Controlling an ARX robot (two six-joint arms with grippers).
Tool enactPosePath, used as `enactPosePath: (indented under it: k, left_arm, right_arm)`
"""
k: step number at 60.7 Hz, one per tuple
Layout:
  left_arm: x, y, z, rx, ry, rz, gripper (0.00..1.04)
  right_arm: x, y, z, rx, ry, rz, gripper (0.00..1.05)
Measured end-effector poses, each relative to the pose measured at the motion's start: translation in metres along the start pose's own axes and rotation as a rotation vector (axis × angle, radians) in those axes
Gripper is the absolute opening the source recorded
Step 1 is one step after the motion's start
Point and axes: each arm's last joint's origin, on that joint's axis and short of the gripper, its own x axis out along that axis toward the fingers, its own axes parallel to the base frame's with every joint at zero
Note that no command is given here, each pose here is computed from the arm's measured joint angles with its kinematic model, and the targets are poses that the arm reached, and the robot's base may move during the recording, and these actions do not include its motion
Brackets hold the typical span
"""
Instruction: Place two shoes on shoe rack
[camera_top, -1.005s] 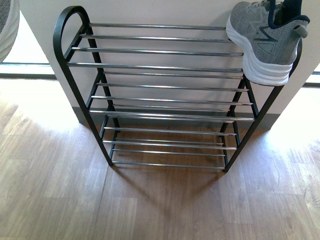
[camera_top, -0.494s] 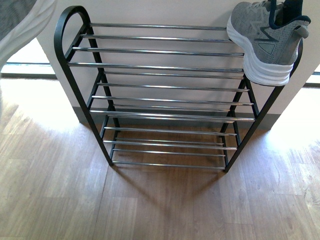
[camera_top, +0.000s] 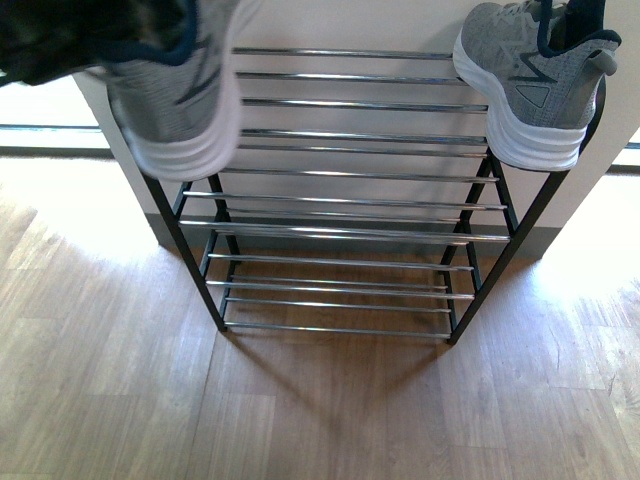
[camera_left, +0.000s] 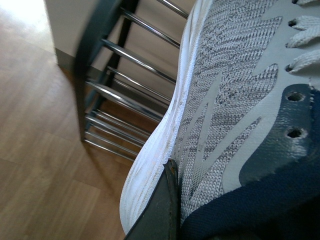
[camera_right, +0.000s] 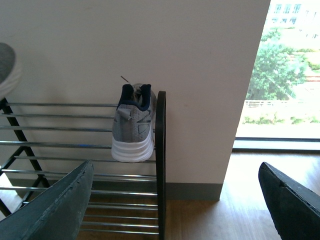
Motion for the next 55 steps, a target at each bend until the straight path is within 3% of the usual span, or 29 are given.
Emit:
enactPosePath:
  k: [19, 55]
  left_arm:
    - [0.083, -0.079, -0.027, -0.003, 0.222, -0.11, 0.02]
    - [0.118, -0.13, -0.033, -0.073, 0.281, -0.127, 0.02]
  right_arm:
    - [0.0, 0.0, 0.0, 0.0, 0.0, 0.0, 0.96]
    - [0.0, 0.0, 0.0, 0.0, 0.0, 0.0, 0.96]
